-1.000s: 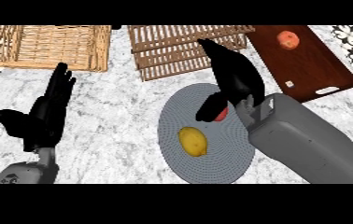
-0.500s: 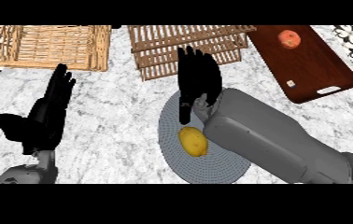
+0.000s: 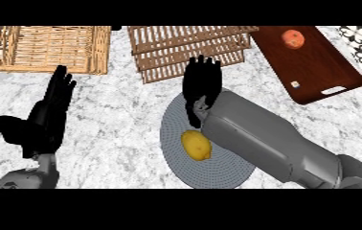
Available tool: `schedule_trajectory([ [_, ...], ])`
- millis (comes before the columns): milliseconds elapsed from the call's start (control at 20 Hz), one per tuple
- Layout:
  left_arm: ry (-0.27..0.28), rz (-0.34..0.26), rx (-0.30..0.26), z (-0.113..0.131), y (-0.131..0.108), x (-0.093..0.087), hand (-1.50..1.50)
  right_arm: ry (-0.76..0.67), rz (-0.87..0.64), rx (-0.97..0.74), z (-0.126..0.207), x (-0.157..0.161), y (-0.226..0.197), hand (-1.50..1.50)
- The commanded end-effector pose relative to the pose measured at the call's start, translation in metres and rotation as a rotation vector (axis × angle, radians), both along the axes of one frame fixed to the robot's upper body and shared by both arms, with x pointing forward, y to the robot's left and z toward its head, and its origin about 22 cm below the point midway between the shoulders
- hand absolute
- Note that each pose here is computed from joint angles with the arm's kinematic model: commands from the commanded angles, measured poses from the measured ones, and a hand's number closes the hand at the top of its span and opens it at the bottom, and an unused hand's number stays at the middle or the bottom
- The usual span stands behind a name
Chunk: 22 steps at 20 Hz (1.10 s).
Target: Pick the bell pepper from the placemat and place it in the tiered shelf
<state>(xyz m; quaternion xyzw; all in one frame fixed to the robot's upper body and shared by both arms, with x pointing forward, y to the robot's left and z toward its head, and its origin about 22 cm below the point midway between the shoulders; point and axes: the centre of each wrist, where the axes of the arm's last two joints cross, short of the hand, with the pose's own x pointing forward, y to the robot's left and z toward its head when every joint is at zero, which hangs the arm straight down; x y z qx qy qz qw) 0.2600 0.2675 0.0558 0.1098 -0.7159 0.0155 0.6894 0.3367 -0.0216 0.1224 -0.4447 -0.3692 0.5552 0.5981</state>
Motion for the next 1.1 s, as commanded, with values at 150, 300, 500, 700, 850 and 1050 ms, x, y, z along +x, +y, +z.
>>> schedule_trajectory([
  [150,0.004,-0.006,-0.004,-0.003,0.002,0.003,0.00,0.018,-0.195,-0.129,-0.007,0.010,-0.001,-1.50],
  [300,-0.006,0.011,0.008,-0.002,-0.001,-0.009,0.00,0.045,-0.174,-0.109,-0.037,-0.008,-0.003,-1.50],
  [500,-0.009,0.018,-0.016,-0.002,-0.002,-0.017,0.00,0.042,-0.178,-0.098,-0.038,-0.003,-0.025,-1.50],
  [700,-0.022,0.014,-0.007,-0.001,0.009,-0.005,0.00,0.054,-0.181,-0.127,-0.049,-0.006,-0.048,-1.50],
  [850,-0.006,-0.002,0.008,-0.004,0.012,-0.010,0.00,0.051,-0.183,-0.121,-0.052,-0.004,-0.031,-1.50],
  [1050,-0.007,-0.007,0.003,0.013,0.000,0.000,0.00,0.036,-0.165,-0.111,-0.065,-0.018,-0.025,-1.50],
])
